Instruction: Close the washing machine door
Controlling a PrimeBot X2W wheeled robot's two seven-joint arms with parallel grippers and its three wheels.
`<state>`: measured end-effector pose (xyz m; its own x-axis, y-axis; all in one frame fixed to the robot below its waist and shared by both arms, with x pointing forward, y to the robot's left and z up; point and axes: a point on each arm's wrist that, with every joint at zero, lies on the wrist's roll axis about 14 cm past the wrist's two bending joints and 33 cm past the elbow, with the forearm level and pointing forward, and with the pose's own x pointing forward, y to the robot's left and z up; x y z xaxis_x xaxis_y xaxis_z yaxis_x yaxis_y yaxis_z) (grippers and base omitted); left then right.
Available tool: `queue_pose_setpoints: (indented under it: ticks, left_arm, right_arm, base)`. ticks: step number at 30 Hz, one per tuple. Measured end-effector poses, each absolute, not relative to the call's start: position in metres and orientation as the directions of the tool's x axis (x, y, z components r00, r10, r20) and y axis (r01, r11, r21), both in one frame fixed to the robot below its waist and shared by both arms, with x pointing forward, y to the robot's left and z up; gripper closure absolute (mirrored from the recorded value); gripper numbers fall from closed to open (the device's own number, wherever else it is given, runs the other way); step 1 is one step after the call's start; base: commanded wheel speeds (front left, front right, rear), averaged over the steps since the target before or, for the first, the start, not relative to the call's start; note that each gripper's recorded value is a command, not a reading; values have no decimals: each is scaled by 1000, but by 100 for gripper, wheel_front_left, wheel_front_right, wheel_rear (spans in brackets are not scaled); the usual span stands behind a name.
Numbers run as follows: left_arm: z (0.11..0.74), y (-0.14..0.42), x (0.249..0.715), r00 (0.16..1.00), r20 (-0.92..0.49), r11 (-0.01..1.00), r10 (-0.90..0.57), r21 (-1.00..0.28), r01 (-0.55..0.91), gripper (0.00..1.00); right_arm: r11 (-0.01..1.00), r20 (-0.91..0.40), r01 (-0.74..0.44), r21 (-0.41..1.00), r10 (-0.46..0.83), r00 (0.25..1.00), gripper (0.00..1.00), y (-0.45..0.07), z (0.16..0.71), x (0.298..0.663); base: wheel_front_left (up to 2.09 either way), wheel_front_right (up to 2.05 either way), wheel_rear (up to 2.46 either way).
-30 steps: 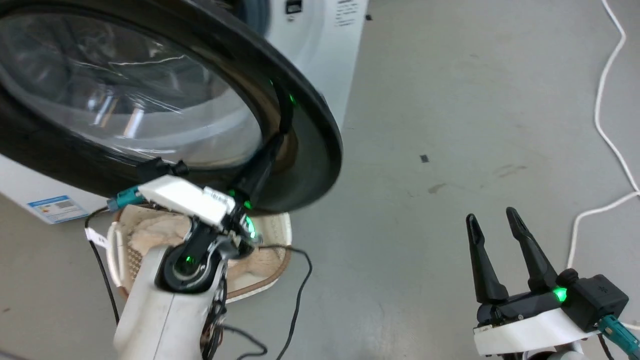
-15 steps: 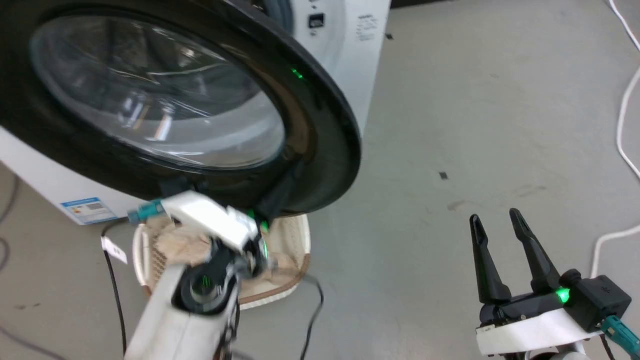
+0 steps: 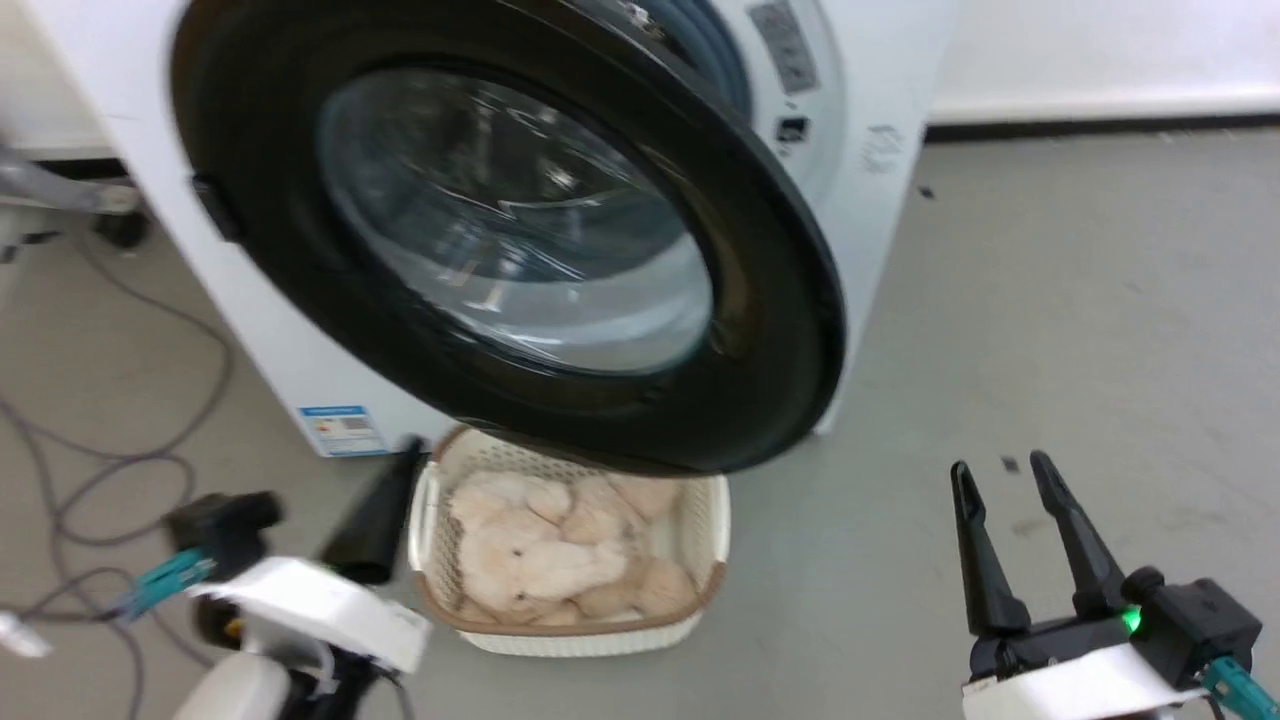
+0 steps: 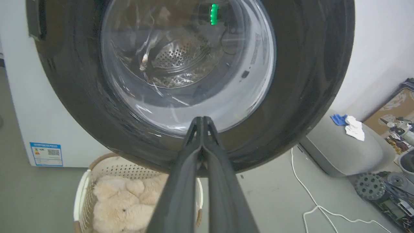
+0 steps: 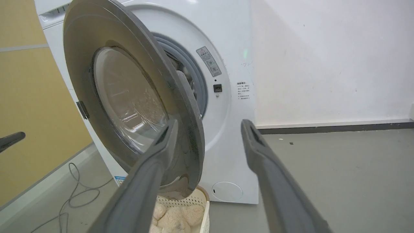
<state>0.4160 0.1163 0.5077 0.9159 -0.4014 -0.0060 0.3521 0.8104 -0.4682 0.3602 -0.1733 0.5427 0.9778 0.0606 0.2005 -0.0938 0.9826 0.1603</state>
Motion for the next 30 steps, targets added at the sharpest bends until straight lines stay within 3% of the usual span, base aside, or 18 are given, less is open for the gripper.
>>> queue_pose_setpoints:
  ticks: [8, 15, 16, 17, 30]
  left_arm:
    - [552, 193, 390, 976, 179, 938, -125, -300, 175, 100]
    - [545, 191, 354, 979, 192, 969, -62, -224, 105, 98]
    - [540, 187, 350, 981, 179, 970, -68, -219, 107, 38]
    - [535, 183, 347, 983, 166, 972, -75, -209, 110, 0]
    - [515, 165, 340, 985, 111, 979, -132, -142, 148, 0]
  right_arm:
    - [972, 226, -175, 158, 137, 964, 0, -148, 551, 359]
    - [966, 232, -208, 157, 168, 958, 0, -137, 552, 356]
    - [965, 228, -209, 158, 171, 959, 0, -136, 551, 355]
    - [965, 224, -211, 158, 173, 959, 0, -136, 550, 354]
    - [965, 187, -208, 159, 178, 966, 0, -134, 538, 354]
  base:
    - [0, 0, 0]
    - [0, 0, 0]
    - [0, 0, 0]
    - [0, 0, 0]
    - [0, 0, 0]
